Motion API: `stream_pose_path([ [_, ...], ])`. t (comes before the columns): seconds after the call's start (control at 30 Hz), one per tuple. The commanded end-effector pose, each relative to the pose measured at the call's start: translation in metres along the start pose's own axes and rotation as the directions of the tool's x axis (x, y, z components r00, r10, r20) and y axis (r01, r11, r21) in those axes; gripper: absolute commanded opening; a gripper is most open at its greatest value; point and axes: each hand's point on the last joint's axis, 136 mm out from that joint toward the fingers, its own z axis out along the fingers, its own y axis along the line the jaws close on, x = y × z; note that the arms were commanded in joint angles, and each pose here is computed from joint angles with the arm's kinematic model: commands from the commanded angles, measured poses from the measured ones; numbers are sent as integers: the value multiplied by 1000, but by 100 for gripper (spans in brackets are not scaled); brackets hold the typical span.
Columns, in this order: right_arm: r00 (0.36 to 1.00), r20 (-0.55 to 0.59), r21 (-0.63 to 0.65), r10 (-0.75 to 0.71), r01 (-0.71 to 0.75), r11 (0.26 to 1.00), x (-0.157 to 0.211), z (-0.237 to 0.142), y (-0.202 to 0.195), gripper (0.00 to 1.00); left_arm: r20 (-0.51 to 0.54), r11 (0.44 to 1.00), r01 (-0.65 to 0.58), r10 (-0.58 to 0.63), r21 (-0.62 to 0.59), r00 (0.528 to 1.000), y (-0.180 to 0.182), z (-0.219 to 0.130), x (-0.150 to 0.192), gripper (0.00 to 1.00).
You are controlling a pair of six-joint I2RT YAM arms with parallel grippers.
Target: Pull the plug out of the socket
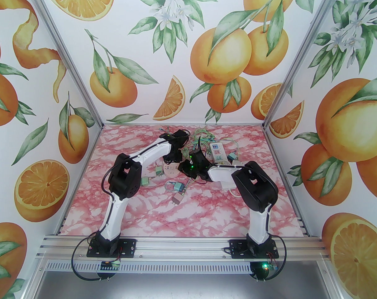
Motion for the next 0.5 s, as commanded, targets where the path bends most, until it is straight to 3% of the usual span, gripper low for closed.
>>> stream_pose_path([
  [0.0, 985, -140, 389, 103, -41, 920, 62, 10, -120, 21, -70, 981, 61, -49, 186, 996, -27, -22, 8, 4],
  [0.13, 984, -149, 391, 101, -35, 920, 62, 11, -120, 21, -83, 980, 63, -48, 189, 995, -27, -21, 8, 4],
  [0.47, 981, -171, 416, 87, -8, 909, 63, 13, -121, 20, -22, 994, -108, 108, 26, 994, -35, -24, 11, 4],
])
